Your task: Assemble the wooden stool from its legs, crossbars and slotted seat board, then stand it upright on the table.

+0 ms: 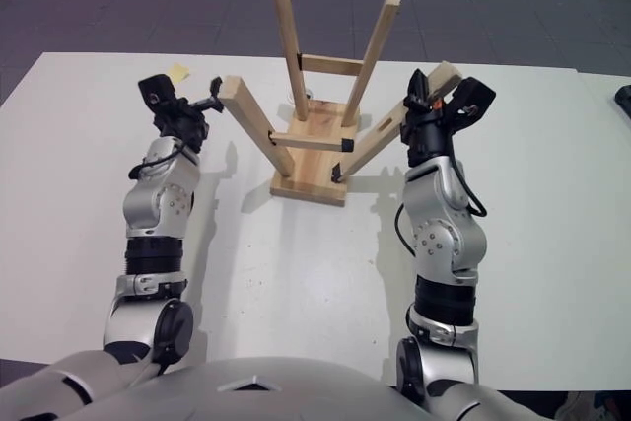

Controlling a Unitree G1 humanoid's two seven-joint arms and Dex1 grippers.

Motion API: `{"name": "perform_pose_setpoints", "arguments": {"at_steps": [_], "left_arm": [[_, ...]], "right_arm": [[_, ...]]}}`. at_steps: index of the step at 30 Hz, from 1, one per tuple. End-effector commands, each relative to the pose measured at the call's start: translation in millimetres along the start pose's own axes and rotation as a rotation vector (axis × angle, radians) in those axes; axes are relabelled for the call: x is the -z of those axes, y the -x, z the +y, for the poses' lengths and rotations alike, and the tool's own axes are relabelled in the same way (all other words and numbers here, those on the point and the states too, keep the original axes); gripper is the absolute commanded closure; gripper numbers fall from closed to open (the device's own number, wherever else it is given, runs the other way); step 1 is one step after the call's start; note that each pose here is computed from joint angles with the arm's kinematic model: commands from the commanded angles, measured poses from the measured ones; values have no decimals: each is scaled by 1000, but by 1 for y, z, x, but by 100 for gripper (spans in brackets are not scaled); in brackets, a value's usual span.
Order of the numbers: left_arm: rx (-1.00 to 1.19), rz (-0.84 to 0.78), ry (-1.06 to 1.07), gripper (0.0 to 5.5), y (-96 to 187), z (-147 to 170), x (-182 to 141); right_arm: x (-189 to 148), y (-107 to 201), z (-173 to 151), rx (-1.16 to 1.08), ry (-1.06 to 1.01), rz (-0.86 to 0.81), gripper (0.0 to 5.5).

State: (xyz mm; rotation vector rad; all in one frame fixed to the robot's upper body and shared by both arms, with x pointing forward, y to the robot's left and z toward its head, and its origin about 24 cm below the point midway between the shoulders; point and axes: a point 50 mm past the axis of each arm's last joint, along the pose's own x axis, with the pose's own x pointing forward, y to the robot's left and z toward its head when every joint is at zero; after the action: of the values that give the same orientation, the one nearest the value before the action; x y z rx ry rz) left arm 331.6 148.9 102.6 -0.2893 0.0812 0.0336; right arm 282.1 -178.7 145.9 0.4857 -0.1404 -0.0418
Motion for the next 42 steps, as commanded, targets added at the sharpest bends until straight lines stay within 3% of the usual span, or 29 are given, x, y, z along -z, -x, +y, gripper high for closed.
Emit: {"name": "perform_pose_setpoints", "arguments": {"at_steps": [1,10,21,42], "left_arm": [[5,58,-3,10,4,-2,6],[35,110,20,10,11,-14,11],[36,131,58,10,16,-18,13],[89,94,49,10,15,-25,-2]], "right_arm": [[14,7,-27,107,127,85,447],[22,7,-24,65,225,85,447],[69,52,-37,95,249,202,447],[129,94,-70,35,435,503,447]]}}
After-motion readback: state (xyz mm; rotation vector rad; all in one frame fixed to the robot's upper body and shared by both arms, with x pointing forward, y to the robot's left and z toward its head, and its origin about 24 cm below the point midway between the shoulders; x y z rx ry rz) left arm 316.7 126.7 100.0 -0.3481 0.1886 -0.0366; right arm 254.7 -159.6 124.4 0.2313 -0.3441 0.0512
